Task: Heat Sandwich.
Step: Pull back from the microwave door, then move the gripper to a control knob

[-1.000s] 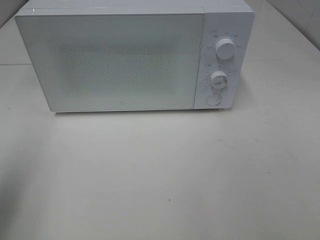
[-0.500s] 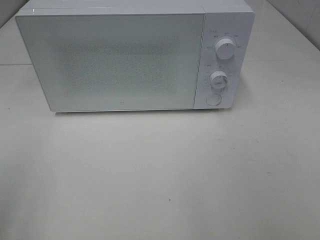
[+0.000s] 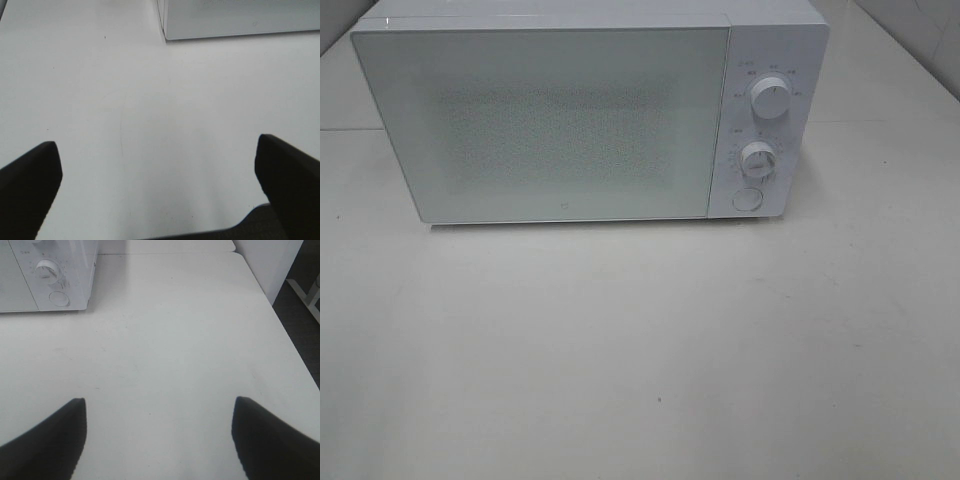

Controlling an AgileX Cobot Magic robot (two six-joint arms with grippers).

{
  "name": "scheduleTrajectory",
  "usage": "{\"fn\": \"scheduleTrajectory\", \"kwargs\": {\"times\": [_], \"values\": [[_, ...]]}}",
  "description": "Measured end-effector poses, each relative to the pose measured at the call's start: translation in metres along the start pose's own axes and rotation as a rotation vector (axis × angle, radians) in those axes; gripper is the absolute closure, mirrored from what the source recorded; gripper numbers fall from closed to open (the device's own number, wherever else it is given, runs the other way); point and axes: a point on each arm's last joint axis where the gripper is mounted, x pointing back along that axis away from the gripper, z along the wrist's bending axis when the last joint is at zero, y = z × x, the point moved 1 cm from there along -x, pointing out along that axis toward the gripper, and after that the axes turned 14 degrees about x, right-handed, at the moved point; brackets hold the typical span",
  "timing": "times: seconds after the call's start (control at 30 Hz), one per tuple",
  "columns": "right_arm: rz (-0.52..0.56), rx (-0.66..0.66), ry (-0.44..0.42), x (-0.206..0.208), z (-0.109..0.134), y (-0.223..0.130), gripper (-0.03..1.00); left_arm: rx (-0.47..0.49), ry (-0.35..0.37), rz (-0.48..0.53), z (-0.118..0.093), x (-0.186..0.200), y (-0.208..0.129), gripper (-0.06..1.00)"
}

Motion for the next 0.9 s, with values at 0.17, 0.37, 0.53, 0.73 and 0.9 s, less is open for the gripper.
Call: {"fn": "scheduleTrajectory", "kwargs": {"times": [0.17, 0.37, 0.53, 0.73, 0.9], "values": [[0.0, 0.0, 0.0, 0.0, 0.0, 0.0, 0.2, -0.003, -0.02, -0.075, 0.001, 0.011, -0.005, -0.05], [0.0, 0.0, 0.0, 0.0, 0.0, 0.0, 0.2, -0.002, -0.029, -0.098, 0.001, 0.014, -0.007, -0.05], [0.0, 0.0, 0.0, 0.0, 0.0, 0.0, 0.2, -0.001, -0.031, -0.097, 0.001, 0.014, -0.007, -0.05], [0.0, 0.0, 0.0, 0.0, 0.0, 0.0, 0.2, -0.001, -0.031, -0.097, 0.001, 0.014, -0.007, -0.05], [0.0, 0.0, 0.0, 0.0, 0.0, 0.0, 0.2, -0.001, -0.031, -0.097, 0.001, 0.014, -0.007, -0.05]]}}
